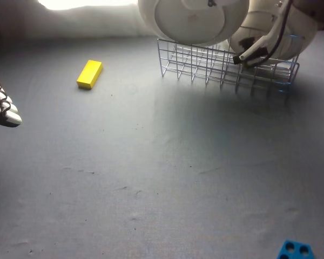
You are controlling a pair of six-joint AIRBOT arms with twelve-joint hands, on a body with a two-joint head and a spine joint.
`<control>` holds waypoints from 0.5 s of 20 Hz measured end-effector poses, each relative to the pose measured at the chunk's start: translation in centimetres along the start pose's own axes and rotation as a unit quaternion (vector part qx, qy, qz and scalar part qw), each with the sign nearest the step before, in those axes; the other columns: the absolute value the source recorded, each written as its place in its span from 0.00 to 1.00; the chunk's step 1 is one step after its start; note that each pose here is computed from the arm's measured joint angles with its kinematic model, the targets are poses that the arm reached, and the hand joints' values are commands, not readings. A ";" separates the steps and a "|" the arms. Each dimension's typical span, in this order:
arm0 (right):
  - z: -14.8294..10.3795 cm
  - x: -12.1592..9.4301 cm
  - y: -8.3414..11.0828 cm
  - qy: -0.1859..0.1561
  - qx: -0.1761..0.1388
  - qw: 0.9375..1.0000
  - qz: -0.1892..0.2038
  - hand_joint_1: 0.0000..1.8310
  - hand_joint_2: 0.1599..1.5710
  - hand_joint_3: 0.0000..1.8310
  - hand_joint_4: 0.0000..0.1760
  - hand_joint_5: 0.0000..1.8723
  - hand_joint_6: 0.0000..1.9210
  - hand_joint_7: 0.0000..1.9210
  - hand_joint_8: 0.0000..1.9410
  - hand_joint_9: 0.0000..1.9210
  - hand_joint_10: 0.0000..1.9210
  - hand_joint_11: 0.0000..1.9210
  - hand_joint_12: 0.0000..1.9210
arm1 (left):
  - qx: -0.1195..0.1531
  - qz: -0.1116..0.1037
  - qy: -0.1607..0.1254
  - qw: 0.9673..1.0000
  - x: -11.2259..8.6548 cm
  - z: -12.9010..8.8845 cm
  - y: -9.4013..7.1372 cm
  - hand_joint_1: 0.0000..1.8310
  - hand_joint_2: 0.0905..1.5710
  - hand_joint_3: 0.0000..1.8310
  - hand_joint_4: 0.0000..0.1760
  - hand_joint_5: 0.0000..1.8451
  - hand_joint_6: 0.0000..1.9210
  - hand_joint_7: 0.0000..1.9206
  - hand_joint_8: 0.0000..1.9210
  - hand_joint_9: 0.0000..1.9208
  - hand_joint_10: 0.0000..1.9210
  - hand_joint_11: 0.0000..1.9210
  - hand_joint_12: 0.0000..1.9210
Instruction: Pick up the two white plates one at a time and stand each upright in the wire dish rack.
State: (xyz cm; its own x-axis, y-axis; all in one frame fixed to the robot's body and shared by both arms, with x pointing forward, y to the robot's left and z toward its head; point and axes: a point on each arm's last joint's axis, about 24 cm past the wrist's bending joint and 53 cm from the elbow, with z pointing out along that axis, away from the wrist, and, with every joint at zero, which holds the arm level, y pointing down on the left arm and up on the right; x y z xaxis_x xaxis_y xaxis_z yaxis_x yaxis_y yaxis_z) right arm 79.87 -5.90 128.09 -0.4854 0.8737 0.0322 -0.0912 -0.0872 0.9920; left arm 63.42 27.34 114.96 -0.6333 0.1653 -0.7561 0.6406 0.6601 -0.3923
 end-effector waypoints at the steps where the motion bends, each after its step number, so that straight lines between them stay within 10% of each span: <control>1: -0.1 0.0 -0.3 0.000 0.002 1.000 -0.002 0.75 0.68 0.00 0.00 0.50 0.56 0.52 0.46 0.46 0.60 0.40 0.58 | 0.000 0.000 0.000 1.000 0.0 0.0 0.0 0.00 0.69 0.00 0.00 0.10 0.00 0.11 0.00 0.10 0.00 0.00 0.22; 10: -0.2 -0.3 -1.2 -0.003 0.007 1.000 -0.017 0.75 0.69 0.00 0.00 0.47 0.61 0.51 0.49 0.44 0.64 0.38 0.59 | 0.000 0.002 0.000 1.000 0.0 0.0 0.0 0.00 0.69 0.00 0.00 0.10 0.00 0.11 0.00 0.10 0.00 0.00 0.23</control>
State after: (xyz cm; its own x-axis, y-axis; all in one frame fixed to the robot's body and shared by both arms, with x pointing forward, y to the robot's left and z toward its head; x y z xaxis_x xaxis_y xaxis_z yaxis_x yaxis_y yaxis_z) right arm 79.98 -6.10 126.84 -0.4778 0.8785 -0.0009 -0.0948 -0.0505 0.9942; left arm 63.39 27.29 114.94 -0.6313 0.1684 -0.7570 0.6433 0.6589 -0.3899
